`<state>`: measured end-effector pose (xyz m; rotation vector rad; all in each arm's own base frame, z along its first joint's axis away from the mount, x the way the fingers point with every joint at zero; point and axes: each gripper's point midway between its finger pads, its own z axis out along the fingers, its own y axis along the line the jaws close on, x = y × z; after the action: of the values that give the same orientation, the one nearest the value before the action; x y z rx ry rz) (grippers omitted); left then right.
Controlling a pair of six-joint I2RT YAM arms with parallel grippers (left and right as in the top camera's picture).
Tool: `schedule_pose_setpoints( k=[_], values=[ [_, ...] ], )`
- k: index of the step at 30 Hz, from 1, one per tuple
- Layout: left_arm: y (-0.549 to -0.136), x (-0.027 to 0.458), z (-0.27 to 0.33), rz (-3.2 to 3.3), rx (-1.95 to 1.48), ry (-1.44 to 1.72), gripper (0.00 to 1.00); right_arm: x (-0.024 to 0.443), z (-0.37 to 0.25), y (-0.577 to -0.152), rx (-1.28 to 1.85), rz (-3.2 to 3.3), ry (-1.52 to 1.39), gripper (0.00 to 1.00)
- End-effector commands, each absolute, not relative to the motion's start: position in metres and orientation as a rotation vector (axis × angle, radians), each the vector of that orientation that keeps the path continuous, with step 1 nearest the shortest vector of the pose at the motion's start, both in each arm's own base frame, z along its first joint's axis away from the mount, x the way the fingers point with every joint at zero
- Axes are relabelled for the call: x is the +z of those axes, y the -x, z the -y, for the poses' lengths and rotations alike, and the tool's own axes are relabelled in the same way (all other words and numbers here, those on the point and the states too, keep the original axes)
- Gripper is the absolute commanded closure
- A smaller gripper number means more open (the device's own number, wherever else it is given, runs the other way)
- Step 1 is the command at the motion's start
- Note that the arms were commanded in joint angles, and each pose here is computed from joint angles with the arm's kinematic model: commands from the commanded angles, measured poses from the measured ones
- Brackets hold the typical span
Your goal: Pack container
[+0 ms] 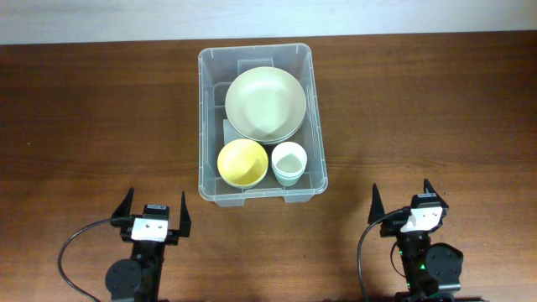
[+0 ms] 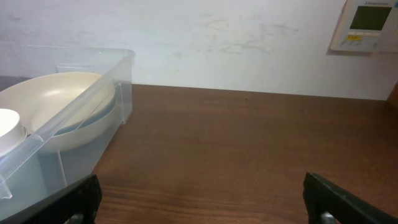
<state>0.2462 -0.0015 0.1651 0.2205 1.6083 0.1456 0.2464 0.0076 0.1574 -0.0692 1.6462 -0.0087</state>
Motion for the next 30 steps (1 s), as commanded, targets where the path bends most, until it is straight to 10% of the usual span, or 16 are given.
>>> schedule_pose_setpoints(
  k=[1, 30],
  values=[
    [-0.246, 0.161, 0.002, -1.612, 0.158, -0.243, 0.00, 0.155, -0.007, -0.246, -0.007, -1.653, 0.069, 0.01],
    [-0.246, 0.159, -0.014, -1.637, 0.059, 0.077, 0.00, 0.155, -0.007, -0.246, -0.007, -1.653, 0.069, 0.01]
  ],
)
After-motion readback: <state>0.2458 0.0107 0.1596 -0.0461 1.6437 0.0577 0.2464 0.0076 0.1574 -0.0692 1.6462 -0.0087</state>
